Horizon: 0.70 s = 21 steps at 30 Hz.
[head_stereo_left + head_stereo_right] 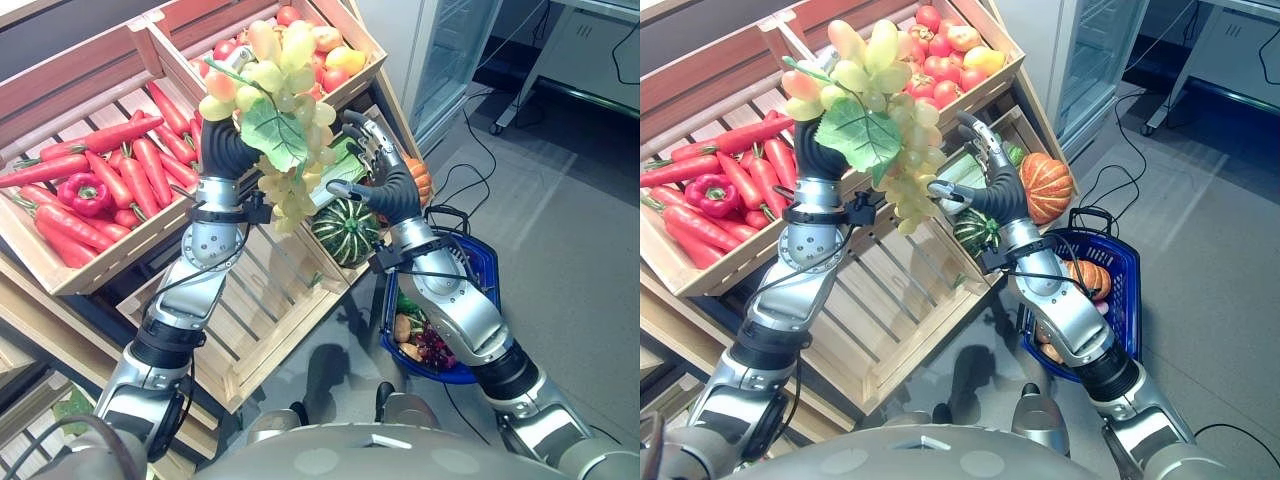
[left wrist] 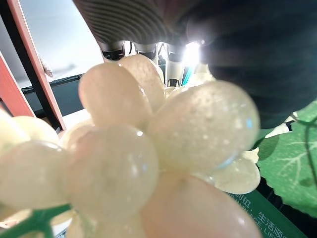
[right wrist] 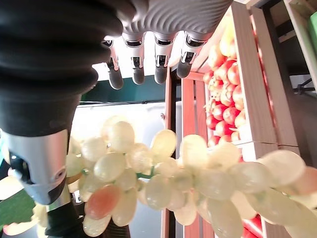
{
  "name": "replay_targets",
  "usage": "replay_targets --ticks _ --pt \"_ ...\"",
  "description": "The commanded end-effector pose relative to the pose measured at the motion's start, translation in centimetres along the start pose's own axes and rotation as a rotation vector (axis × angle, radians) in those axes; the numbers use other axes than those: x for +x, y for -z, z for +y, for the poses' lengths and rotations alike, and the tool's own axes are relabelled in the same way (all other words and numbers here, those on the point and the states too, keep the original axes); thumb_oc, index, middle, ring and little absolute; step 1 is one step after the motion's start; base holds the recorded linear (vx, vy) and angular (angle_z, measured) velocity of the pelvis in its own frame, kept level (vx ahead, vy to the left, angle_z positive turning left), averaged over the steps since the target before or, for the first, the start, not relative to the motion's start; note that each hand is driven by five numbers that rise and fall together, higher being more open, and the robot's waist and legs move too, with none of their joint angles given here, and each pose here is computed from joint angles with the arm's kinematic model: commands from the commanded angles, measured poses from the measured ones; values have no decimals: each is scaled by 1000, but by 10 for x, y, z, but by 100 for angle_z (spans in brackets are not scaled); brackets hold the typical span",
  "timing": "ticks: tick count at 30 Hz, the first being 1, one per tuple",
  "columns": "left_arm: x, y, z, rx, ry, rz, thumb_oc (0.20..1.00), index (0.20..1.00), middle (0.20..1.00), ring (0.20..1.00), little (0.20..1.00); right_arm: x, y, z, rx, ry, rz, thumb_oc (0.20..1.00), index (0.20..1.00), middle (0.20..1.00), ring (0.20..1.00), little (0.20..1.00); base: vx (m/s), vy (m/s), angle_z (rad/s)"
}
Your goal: Pick up fruits and vegetables into the basket
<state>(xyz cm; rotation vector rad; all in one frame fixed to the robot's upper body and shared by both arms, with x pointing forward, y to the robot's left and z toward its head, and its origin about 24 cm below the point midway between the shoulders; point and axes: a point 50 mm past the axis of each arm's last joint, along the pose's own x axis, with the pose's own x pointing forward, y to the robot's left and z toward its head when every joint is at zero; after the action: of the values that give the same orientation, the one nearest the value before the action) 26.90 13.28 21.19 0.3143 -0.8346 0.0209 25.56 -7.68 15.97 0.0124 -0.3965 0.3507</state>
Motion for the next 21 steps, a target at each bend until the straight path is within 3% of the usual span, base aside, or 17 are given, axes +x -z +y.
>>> replay_targets --ticks 1,5,21 --pt "15 -37 13 -1 -62 -208 200 200 200 200 200 3 -30 8 79 -50 -124 1000 1000 1000 1000 1000 0 0 0" --pt "18 -41 6 -29 -24 -211 200 200 200 200 200 4 -20 23 159 -152 -28 1000 1000 1000 1000 1000 0 0 0" --pt "21 -56 -17 -50 86 -268 200 200 200 200 200 8 -5 33 188 -137 32 1000 1000 1000 1000 1000 4 -6 3"
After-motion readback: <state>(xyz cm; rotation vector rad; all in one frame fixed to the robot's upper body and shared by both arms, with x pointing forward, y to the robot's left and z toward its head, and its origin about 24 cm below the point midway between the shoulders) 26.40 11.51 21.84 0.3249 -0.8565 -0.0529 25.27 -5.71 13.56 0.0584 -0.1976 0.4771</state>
